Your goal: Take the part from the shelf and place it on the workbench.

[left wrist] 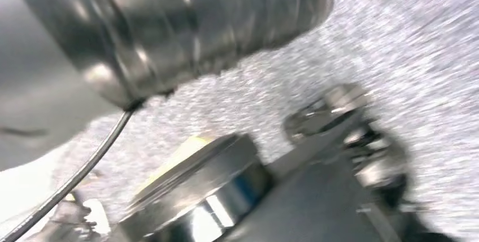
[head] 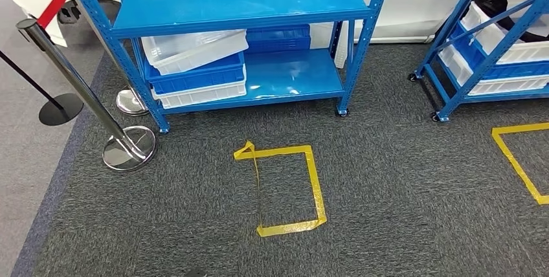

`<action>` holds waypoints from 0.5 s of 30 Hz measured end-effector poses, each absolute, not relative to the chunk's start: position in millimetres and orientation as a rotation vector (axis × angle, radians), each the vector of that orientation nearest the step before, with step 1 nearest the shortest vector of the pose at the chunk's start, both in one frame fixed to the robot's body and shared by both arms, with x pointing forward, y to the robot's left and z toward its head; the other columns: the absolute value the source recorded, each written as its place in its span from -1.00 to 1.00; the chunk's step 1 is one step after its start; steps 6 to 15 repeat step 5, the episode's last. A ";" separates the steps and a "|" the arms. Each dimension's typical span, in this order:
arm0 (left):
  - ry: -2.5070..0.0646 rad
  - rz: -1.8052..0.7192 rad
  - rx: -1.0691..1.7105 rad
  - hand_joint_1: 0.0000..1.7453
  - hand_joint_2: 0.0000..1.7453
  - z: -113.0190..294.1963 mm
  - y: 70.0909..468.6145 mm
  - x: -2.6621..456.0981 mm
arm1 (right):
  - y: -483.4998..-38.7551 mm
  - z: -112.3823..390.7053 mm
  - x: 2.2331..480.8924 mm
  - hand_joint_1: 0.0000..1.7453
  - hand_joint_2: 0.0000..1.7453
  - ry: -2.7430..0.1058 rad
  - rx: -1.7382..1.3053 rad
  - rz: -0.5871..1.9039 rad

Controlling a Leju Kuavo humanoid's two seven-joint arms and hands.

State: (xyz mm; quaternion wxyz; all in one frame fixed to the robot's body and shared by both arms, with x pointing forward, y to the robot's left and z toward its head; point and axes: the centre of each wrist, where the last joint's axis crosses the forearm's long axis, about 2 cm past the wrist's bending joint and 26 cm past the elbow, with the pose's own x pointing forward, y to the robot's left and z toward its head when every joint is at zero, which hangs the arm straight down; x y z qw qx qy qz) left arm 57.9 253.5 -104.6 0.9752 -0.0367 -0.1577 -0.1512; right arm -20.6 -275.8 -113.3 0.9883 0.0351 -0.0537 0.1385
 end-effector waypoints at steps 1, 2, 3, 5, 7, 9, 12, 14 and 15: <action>-0.324 -0.293 -0.071 -1.00 -1.00 -104.6 255.9 57.9 | -277.3 -113.3 -24.4 -1.00 1.00 -0.104 0.066 0.265; -0.323 -0.283 -0.068 -1.00 -1.00 -105.0 258.2 55.5 | -278.7 -113.3 -26.3 -1.00 1.00 -0.105 0.062 0.254; -0.318 -0.272 -0.064 -1.00 -1.00 -105.7 260.6 51.3 | -279.9 -113.3 -26.2 -1.00 1.00 -0.110 0.058 0.243; -0.302 -0.260 -0.061 -1.00 -1.00 -107.0 263.4 41.6 | -281.0 -113.2 -22.4 -1.00 1.00 -0.127 0.054 0.231; -0.302 -0.260 -0.061 -1.00 -1.00 -107.0 263.4 41.6 | -281.0 -113.2 -22.4 -1.00 1.00 -0.127 0.054 0.231; -0.302 -0.260 -0.061 -1.00 -1.00 -107.0 263.4 41.6 | -281.0 -113.2 -22.4 -1.00 1.00 -0.127 0.054 0.231; -0.302 -0.260 -0.061 -1.00 -1.00 -107.0 263.4 41.6 | -281.0 -113.2 -22.4 -1.00 1.00 -0.127 0.054 0.231; -0.302 -0.260 -0.061 -1.00 -1.00 -107.0 263.4 41.6 | -281.0 -113.2 -22.4 -1.00 1.00 -0.127 0.054 0.231; -0.302 -0.260 -0.061 -1.00 -1.00 -107.0 263.4 41.6 | -281.0 -113.2 -22.4 -1.00 1.00 -0.127 0.054 0.231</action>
